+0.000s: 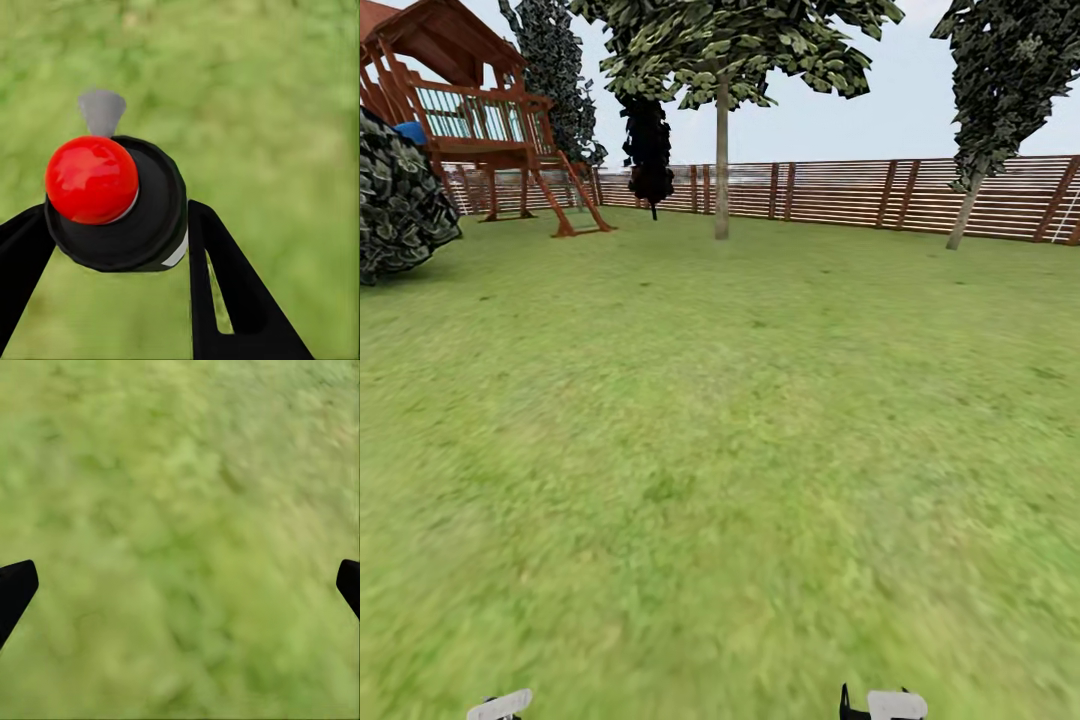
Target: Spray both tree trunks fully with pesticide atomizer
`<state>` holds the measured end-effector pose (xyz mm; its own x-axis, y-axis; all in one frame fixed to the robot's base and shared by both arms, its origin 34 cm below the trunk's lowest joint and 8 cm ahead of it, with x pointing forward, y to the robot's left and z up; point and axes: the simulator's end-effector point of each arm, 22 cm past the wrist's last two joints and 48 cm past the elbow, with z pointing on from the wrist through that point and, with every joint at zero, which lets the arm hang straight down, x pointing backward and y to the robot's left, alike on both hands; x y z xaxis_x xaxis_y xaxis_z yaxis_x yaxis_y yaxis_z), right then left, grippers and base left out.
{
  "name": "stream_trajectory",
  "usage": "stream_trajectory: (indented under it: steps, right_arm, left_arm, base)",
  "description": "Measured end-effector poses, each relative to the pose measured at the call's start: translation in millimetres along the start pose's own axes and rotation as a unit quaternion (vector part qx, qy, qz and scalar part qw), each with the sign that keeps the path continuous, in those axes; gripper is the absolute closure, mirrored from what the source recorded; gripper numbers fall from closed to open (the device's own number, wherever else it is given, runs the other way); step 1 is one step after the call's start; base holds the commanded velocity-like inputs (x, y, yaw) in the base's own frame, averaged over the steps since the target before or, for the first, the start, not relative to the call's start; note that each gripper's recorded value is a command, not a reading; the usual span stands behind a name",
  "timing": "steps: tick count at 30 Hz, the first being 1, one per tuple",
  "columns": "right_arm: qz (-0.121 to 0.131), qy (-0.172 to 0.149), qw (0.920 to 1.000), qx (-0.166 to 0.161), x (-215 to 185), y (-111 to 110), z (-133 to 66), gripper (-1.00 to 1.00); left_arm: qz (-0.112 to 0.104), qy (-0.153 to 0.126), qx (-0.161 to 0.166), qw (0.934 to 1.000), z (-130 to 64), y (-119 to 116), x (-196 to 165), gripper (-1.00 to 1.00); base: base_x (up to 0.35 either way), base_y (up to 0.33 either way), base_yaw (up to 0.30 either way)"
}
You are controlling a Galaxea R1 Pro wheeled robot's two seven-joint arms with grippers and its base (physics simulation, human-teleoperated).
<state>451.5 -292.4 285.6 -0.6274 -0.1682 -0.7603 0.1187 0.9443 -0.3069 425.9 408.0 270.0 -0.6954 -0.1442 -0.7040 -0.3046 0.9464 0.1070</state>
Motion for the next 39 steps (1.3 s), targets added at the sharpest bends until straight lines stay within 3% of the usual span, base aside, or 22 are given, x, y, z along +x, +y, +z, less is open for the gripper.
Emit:
stream_trajectory:
  steps: [39]
  right_arm:
    - [0.000, 0.000, 1.0000, 0.000, 0.0, 0.0, 0.0, -1.00]
  left_arm:
    - [0.000, 0.000, -0.001, 1.0000, 0.0, 0.7, -0.1, 1.00]
  base:
    - [0.339, 0.000, 0.000]
